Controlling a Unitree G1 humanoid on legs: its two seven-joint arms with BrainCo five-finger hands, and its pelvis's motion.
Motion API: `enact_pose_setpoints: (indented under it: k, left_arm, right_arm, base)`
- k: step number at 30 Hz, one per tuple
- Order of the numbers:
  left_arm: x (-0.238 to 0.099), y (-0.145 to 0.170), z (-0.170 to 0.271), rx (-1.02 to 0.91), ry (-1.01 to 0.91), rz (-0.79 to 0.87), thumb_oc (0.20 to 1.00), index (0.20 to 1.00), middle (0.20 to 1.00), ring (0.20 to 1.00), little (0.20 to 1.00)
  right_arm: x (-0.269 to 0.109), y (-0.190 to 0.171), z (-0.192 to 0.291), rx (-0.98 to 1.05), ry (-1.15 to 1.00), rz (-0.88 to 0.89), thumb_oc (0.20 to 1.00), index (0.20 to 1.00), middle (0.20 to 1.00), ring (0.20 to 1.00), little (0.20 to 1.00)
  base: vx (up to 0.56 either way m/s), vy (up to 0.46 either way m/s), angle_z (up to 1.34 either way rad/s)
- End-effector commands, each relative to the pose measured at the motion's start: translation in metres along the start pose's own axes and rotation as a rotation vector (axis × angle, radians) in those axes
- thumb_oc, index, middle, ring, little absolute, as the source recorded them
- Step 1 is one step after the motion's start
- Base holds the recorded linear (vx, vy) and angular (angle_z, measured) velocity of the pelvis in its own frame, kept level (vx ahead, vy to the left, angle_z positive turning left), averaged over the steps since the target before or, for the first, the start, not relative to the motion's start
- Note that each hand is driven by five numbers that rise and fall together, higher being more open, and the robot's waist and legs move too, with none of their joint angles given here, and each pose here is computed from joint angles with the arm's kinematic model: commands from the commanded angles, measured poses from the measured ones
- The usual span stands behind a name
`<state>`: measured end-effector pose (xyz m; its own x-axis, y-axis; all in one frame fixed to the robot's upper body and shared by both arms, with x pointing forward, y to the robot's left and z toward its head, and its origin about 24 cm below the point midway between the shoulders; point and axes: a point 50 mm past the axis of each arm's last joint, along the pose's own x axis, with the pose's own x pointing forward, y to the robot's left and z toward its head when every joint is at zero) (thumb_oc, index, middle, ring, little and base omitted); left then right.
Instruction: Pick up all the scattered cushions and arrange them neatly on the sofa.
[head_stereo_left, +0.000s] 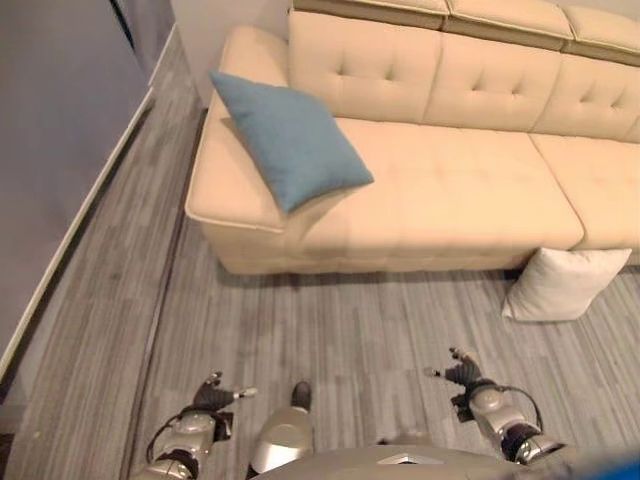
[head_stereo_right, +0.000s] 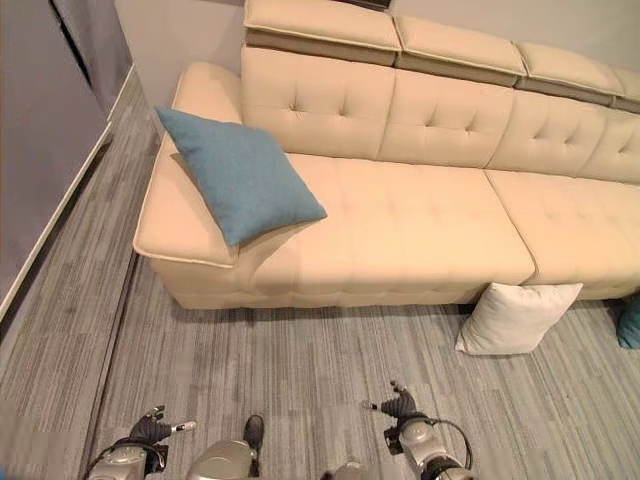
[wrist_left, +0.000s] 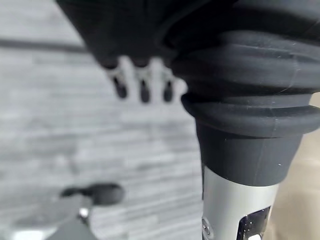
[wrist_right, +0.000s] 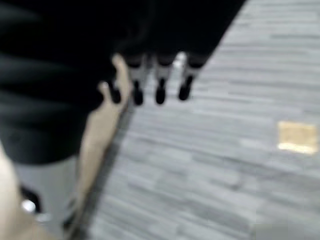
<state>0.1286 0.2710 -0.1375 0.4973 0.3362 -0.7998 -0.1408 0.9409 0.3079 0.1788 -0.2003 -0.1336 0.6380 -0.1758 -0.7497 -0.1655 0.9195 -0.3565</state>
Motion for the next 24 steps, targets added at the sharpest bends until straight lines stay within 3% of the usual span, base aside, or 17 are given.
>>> enact_pose_setpoints:
  k: [1,12,24]
  left_arm:
    - [-0.001,-0.004,0.0,0.053,-0.018,-0.012,1.0,1.0,1.0,1.0,1.0]
    - [0.0,-0.023,0.008,0.074,-0.037,-0.058,1.0,1.0,1.0,1.0,1.0]
    - [0.0,-0.012,0.001,0.068,-0.005,-0.027,1.0,1.0,1.0,1.0,1.0]
  right_arm:
    - [0.004,-0.023,0.014,-0.024,-0.061,-0.056,1.0,1.0,1.0,1.0,1.0]
    - [-0.001,-0.031,-0.009,0.015,-0.002,-0.076,1.0,1.0,1.0,1.0,1.0]
    - [-0.002,-0.025,-0.013,0.039,0.014,-0.073,1.0,1.0,1.0,1.0,1.0]
  base:
    - [0.24,-0.033,0.23]
    - [0.24,-0.092,0.68]
    - [0.16,0.009,0.17]
